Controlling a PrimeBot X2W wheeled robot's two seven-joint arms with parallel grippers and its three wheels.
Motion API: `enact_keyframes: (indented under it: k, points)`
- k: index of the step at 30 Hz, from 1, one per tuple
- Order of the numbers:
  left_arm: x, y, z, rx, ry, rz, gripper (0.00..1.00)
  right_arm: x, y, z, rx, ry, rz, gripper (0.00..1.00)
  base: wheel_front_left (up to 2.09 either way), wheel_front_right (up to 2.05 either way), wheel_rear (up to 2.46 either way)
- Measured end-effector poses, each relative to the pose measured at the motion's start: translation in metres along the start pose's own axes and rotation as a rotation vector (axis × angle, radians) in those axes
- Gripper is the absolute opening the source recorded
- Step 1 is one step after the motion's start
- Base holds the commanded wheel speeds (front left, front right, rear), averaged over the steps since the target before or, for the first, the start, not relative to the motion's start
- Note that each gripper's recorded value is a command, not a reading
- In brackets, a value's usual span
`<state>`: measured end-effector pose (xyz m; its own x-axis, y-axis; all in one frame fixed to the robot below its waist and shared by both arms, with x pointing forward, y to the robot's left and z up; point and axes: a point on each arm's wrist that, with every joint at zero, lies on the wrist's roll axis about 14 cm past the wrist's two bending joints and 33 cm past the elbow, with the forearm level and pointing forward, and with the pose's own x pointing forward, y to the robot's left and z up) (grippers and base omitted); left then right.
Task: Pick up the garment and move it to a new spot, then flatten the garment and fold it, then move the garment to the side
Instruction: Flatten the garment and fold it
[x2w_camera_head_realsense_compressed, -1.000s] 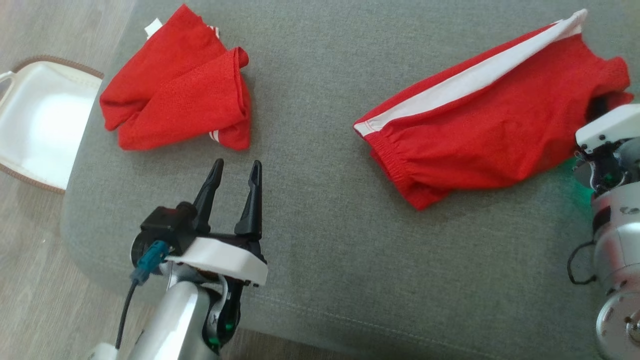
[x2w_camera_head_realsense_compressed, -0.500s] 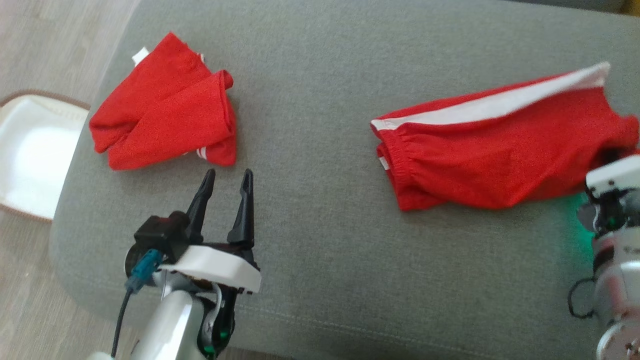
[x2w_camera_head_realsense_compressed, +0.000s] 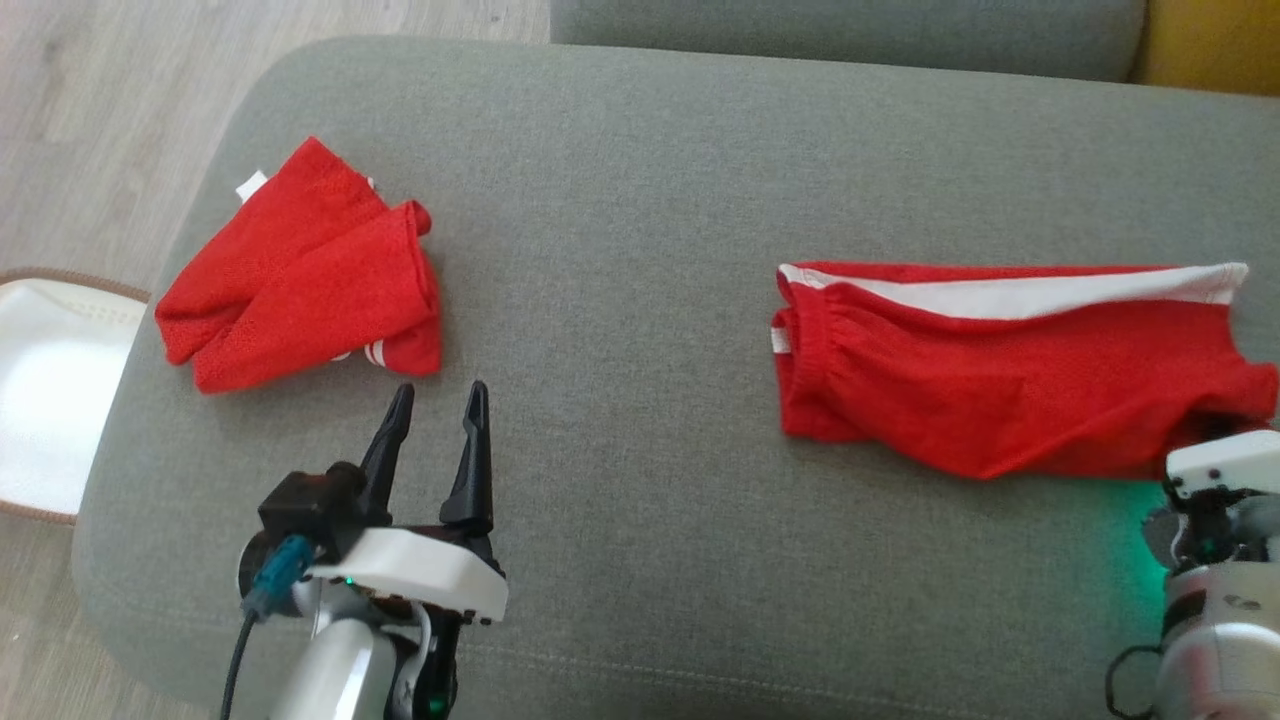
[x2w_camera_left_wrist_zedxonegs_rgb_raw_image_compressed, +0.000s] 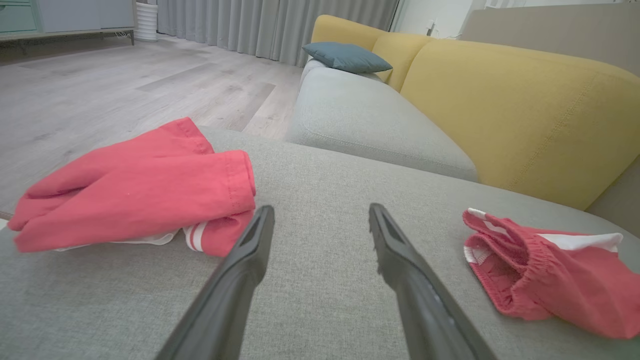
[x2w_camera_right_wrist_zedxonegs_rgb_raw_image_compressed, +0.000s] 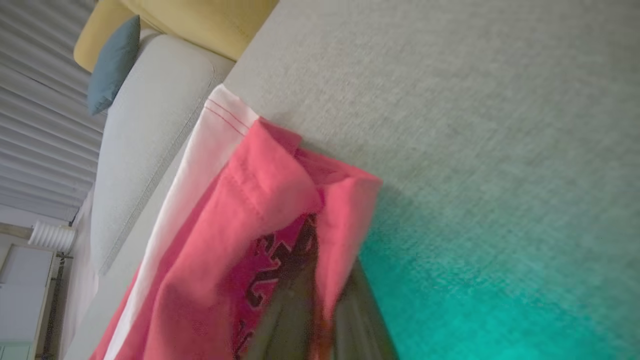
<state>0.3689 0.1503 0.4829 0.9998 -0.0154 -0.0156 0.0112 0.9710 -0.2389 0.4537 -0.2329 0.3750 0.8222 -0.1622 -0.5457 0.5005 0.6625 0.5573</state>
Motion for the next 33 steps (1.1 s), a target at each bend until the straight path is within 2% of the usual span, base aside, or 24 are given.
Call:
enact_keyframes:
  k: [3, 7, 11, 15, 16, 18, 20, 25, 33]
  points:
    - [-0.001, -0.001, 0.002, 0.001, -0.008, -0.004, 1.00, -0.004, 0.000, 0.012, 0.015, -0.039, 0.006, 0.00, 0.00, 0.00, 0.00]
    - [-0.003, -0.003, 0.004, 0.006, -0.014, -0.011, 1.00, -0.009, 0.019, 0.033, 0.039, -0.097, 0.063, 0.00, 0.00, 0.00, 0.00]
    - [-0.008, -0.003, 0.004, 0.010, -0.012, -0.013, 1.00, -0.015, 0.051, 0.033, 0.023, -0.083, 0.172, 0.00, 0.00, 0.00, 0.00]
    - [-0.012, -0.002, 0.010, 0.011, -0.032, -0.011, 1.00, -0.034, 0.109, 0.014, 0.000, -0.009, 0.377, 0.00, 0.00, 0.00, 0.00]
    - [-0.012, -0.002, 0.010, 0.011, -0.032, -0.011, 1.00, -0.034, 0.109, 0.014, 0.000, -0.009, 0.377, 0.00, 0.00, 0.00, 0.00]
    - [-0.015, -0.001, 0.012, 0.010, -0.040, -0.007, 1.00, -0.051, 0.133, -0.001, -0.019, 0.027, 0.481, 0.00, 0.00, 0.00, 0.00]
    - [-0.020, 0.001, 0.013, 0.009, -0.042, 0.000, 1.00, -0.068, 0.142, -0.023, -0.042, 0.080, 0.547, 0.00, 0.00, 0.00, 0.00]
    - [-0.032, 0.009, 0.013, 0.006, -0.047, 0.028, 1.00, -0.095, 0.141, -0.081, -0.126, 0.215, 0.609, 0.00, 0.00, 0.00, 0.00]
    - [-0.044, 0.022, 0.013, 0.003, -0.049, 0.073, 1.00, -0.114, 0.166, -0.116, -0.200, 0.295, 0.702, 0.00, 0.00, 0.00, 0.00]
